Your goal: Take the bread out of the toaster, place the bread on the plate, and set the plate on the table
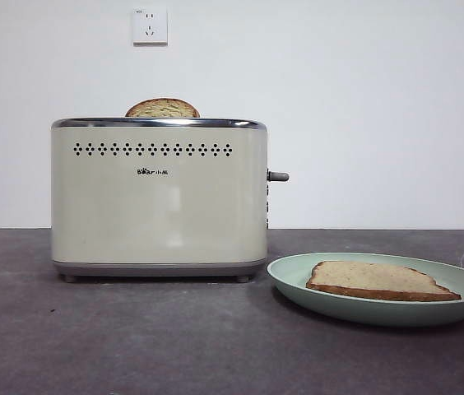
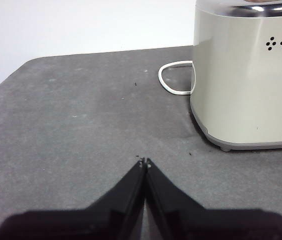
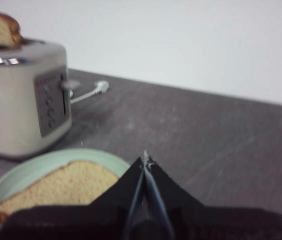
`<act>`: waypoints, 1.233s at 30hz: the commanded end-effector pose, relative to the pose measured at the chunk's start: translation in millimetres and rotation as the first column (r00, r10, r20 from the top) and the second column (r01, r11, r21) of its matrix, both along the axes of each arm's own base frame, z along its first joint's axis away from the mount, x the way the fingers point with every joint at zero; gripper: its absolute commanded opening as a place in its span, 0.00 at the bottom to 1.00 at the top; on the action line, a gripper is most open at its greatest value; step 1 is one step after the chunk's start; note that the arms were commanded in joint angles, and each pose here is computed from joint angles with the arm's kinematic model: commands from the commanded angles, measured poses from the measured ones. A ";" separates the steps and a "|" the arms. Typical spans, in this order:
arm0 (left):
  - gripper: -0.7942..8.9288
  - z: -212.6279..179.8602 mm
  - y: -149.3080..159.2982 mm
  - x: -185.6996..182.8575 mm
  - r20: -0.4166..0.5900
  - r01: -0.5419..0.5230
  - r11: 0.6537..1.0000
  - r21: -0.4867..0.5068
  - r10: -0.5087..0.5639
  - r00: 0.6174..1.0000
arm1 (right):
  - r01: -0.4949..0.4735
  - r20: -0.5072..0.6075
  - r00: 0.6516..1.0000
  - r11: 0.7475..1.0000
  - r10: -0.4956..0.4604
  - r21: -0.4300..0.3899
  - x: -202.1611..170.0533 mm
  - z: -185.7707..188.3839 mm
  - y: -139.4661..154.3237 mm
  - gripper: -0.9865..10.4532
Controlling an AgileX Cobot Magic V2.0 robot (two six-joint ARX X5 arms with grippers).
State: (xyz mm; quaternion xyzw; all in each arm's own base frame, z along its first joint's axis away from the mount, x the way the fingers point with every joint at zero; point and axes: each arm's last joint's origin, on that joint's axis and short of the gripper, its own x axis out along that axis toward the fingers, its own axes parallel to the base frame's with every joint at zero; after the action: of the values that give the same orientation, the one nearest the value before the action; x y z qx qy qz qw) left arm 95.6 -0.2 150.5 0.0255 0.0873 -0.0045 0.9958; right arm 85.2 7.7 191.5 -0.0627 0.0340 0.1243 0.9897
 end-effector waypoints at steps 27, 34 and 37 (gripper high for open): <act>0.08 -3.5 0.3 0.5 -0.005 -0.005 1.000 -0.006 0.005 1.000 | 0.011 -0.116 0.993 0.999 -0.005 0.053 8.8 -40.9 0.2 0.09; 0.08 -3.5 0.3 0.5 -0.005 -0.005 1.000 -0.006 0.005 1.000 | 0.011 -0.116 0.993 0.999 -0.005 0.053 8.8 -40.9 0.2 0.09; 0.08 -3.5 0.3 0.5 -0.005 -0.005 1.000 -0.006 0.005 1.000 | 0.012 -0.116 0.993 0.999 -0.005 0.053 8.8 -40.9 0.2 0.09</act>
State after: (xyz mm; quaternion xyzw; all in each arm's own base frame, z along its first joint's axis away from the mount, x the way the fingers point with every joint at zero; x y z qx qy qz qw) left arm 95.6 -0.2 150.5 0.0255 0.0873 -0.0045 0.9958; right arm 93.5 7.8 155.0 -0.0344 0.0827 0.1251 0.9881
